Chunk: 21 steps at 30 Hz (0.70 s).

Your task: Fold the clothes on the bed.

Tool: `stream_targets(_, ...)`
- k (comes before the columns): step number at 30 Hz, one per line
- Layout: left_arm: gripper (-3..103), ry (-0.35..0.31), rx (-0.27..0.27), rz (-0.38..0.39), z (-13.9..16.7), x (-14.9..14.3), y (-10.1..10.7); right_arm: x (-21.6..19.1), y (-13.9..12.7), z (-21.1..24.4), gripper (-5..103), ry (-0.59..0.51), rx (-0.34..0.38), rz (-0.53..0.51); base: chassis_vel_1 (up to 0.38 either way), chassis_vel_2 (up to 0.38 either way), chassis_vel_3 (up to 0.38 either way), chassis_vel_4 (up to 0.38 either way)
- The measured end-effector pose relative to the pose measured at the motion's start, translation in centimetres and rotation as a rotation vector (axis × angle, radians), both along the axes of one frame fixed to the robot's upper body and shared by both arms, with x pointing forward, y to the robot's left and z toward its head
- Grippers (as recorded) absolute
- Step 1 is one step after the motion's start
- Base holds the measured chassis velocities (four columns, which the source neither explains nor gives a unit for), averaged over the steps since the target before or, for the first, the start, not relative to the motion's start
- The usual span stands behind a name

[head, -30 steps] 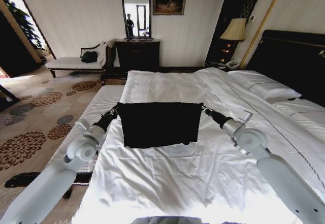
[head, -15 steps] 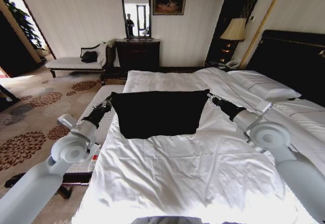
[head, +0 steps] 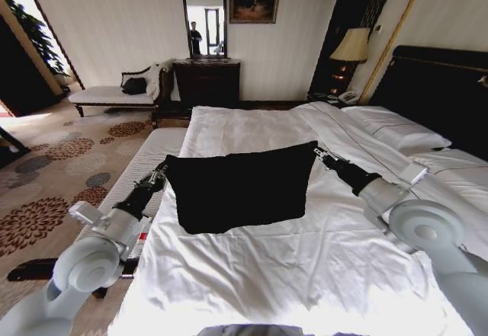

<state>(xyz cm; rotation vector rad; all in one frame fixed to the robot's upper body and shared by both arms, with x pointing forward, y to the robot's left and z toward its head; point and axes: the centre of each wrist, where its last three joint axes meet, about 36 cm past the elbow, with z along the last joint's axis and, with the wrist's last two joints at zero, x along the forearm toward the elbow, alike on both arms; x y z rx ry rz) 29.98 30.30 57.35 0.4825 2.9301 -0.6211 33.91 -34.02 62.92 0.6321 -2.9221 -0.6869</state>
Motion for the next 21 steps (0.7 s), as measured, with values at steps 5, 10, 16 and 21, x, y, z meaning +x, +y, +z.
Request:
stream_targets(5, 0, 0.032, -0.005, 0.023, -0.8, -4.0, -0.1, -3.8, 1.2, 0.0, 0, 0.013, 0.007, 0.003, 0.0, 0.0, 0.0, 0.0)
stream_targets(10, 0, 0.1, 0.004, 0.07, -2.6, -6.2, 0.3, -5.8, 1.6, -0.4, 0, 0.058, 0.004, -0.021, 0.0, 0.0, 0.0, 0.0)
stream_targets(16, 0, 0.17, 0.003, 0.136, -3.7, -8.2, 1.0, -6.7, 0.9, -1.4, 0, 0.154, -0.004, -0.091, 0.0, 0.0, 0.0, 0.0)
stream_targets(21, 0, 0.169, -0.004, 0.125, -3.5, -7.0, 0.3, -6.0, 1.8, -1.4, 0, 0.15, 0.005, -0.064, 0.0, 0.0, 0.0, 0.0)
